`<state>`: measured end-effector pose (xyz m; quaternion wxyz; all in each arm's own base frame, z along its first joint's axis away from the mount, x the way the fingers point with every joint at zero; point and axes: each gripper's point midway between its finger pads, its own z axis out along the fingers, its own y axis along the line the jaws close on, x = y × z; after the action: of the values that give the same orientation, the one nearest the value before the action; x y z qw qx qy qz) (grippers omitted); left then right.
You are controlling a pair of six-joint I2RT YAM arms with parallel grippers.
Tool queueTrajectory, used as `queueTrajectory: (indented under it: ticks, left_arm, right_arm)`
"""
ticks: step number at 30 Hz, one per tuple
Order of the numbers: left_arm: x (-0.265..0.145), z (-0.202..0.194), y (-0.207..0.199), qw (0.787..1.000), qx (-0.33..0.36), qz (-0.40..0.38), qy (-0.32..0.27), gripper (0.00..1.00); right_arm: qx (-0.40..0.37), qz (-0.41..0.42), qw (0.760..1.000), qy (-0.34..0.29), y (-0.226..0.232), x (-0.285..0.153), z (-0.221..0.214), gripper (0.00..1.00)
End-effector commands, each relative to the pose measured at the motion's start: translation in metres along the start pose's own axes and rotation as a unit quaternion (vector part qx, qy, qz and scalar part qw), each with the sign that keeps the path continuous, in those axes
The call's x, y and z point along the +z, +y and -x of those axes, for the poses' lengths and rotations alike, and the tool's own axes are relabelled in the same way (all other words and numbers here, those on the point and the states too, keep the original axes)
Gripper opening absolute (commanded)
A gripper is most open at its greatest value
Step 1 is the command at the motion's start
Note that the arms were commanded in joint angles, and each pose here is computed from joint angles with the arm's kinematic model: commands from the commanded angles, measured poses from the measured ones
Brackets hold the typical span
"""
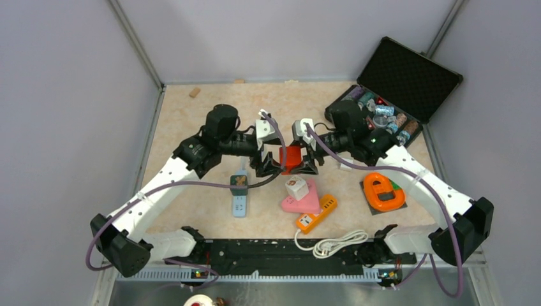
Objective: Insert the plug
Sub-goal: Pick up the plug from the center of the board.
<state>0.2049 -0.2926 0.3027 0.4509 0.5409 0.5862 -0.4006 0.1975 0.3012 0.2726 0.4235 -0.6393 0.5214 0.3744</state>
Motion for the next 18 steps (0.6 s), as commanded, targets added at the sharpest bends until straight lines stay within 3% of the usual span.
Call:
queueTrajectory:
  ticks: [1,9,14,18]
  left_arm:
    - [0.002,-0.008,-0.001,0.999,0.029,-0.003,0.039,0.84]
    - [0.015,-0.016,-0.001,0.997,0.037,-0.01,0.062,0.73]
    - [0.021,-0.009,0.001,0.997,0.052,0.001,0.061,0.83]
    - [0.02,-0.002,0.005,0.997,0.06,0.016,0.053,0.76]
  right_arm:
    - [-0.051,0.001,0.998,-0.02,-0.005,0.0,0.025,0.0]
    - [-0.054,0.001,0.998,-0.011,-0.005,0.002,0.022,0.0]
    - [-0.054,0.0,0.999,-0.002,-0.005,0.003,0.018,0.0]
    - [-0.055,-0.002,0.998,0.006,-0.006,0.004,0.016,0.0]
